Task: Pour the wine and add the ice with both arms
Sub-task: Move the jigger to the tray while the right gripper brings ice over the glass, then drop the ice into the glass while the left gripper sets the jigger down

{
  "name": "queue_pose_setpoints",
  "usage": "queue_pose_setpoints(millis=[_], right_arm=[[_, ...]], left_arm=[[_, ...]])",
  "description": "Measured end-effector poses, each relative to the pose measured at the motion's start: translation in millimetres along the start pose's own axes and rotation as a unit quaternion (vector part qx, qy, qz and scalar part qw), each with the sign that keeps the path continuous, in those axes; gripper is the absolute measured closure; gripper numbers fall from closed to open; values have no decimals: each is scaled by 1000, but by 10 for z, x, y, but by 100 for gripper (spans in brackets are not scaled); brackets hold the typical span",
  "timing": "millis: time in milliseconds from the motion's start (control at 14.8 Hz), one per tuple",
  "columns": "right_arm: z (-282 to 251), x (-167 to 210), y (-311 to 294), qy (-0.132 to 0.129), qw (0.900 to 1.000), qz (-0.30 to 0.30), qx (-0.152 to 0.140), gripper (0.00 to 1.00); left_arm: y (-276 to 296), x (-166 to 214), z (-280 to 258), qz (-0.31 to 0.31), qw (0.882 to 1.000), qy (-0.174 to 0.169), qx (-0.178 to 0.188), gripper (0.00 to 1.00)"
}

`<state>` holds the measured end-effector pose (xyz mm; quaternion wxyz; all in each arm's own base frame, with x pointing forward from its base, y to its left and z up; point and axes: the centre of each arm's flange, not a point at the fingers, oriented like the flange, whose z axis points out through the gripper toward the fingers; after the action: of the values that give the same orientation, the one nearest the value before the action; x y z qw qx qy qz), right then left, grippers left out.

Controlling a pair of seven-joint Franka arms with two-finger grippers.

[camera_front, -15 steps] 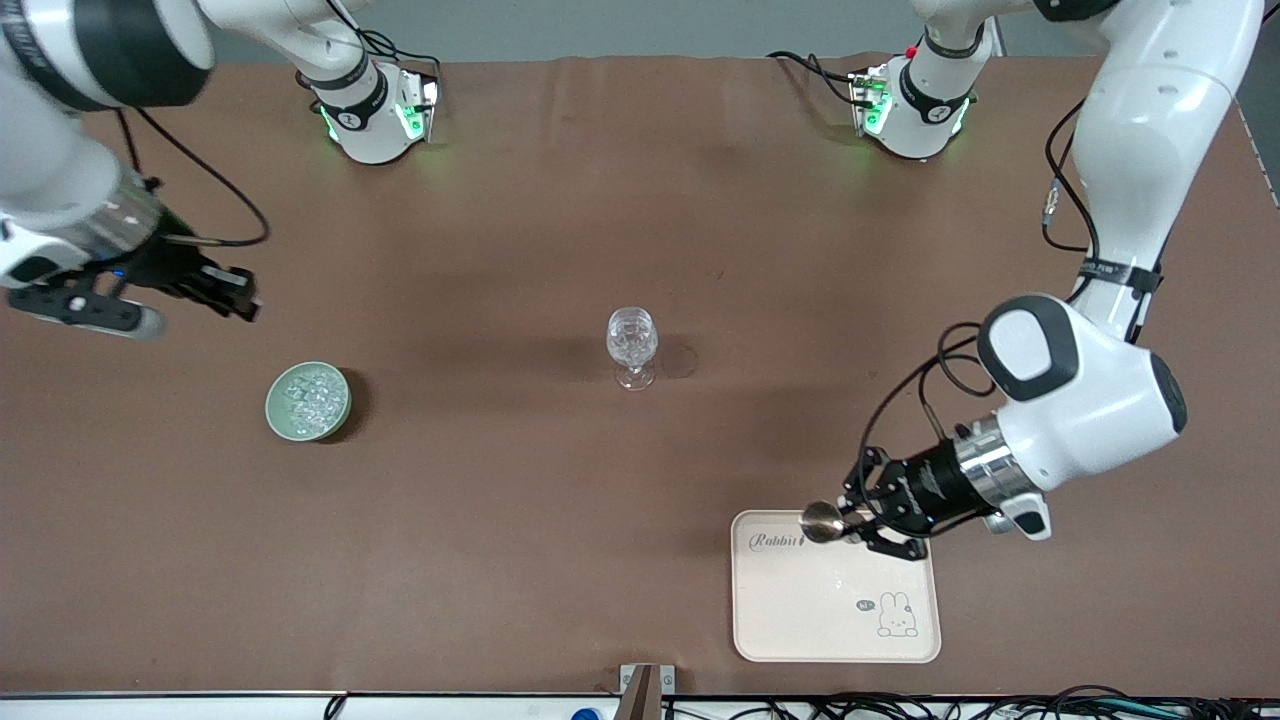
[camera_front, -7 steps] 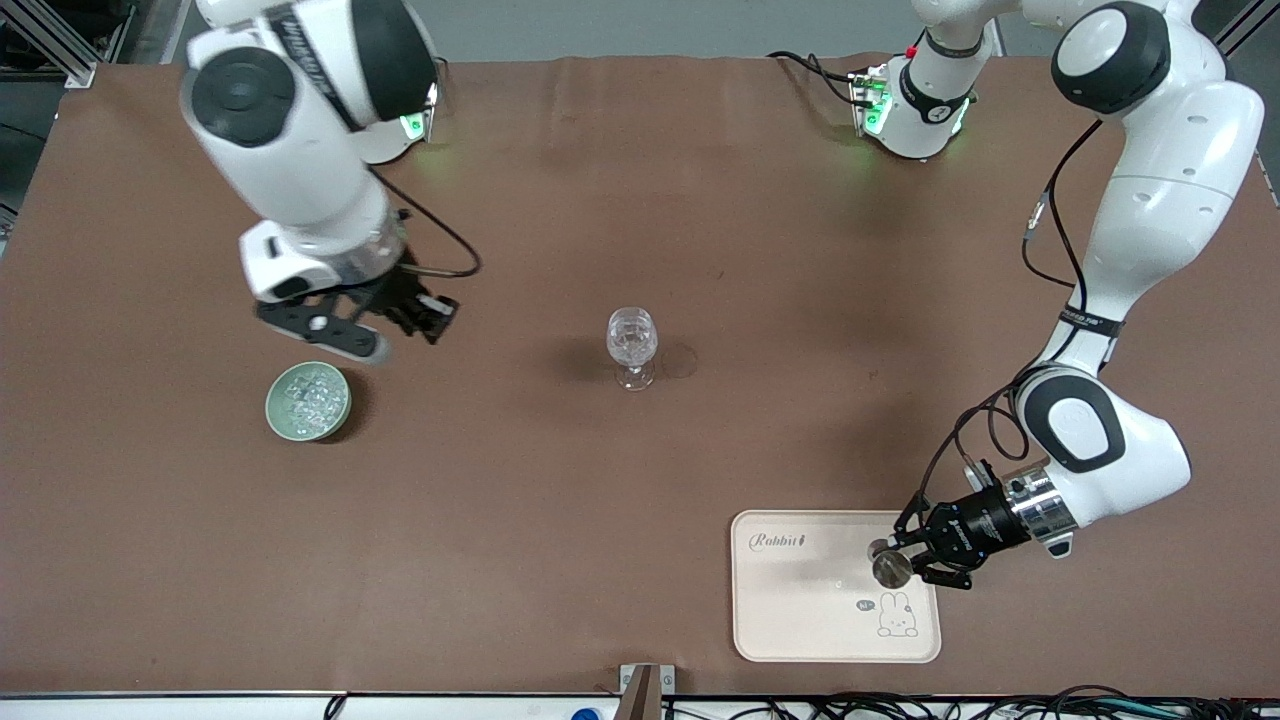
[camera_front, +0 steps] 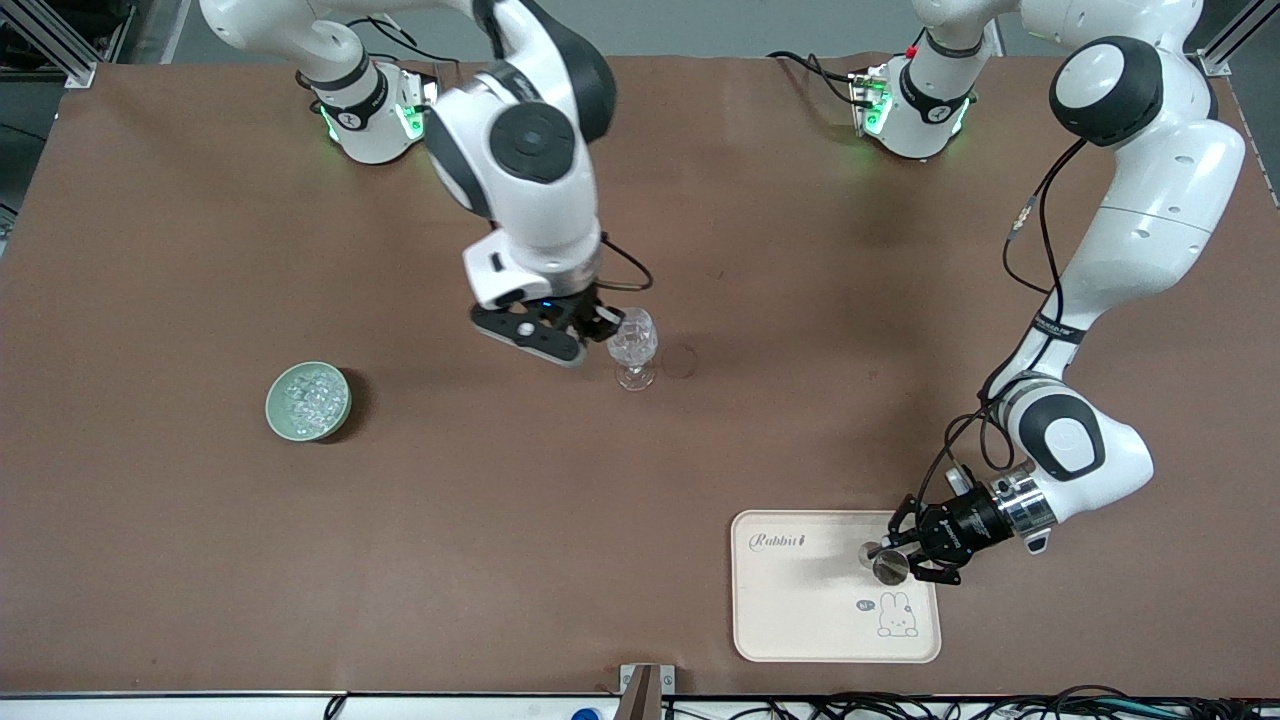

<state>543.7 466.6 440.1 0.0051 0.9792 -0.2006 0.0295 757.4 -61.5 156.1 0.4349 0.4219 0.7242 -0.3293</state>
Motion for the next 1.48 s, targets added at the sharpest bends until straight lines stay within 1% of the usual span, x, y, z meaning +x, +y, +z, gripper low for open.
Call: queue_pose_setpoints(millis=[202,405,607,810,1012,1079,1147,1214,1417,1484], right_arm=[[226,-162,-171,1,1000,-5,-4,74],[222,-405,-284,1,1000,-22,-3,74],[206,-656,-382,0,999,-38,-2,74],[231,-707,-390,-1,999,-41,-7,74],[284,-683,-384,-1,999,-40,-11,74],[293,-667,-379,0,999,-39,-12,74],[304,-649,-375,2,999,-39,-13,74],[331,-637,-375,4,999,-39,-15,74],[466,-627,-392,6,999,-40,-21,74],[504,-617,-392,8,999,-41,-24,74]], left_arm=[[-16,78,32,25,1000,-14,10,79],[-12,100,28,46,999,-17,9,79],[-13,168,35,53,998,-25,8,79],[-29,268,68,71,997,-27,10,79],[-42,343,95,72,997,-28,12,79],[-42,345,96,72,997,-28,12,76],[-39,339,94,72,997,-28,12,76],[-32,328,89,73,997,-29,11,70],[31,246,20,85,996,-30,5,43],[65,186,-45,105,994,-24,7,32]])
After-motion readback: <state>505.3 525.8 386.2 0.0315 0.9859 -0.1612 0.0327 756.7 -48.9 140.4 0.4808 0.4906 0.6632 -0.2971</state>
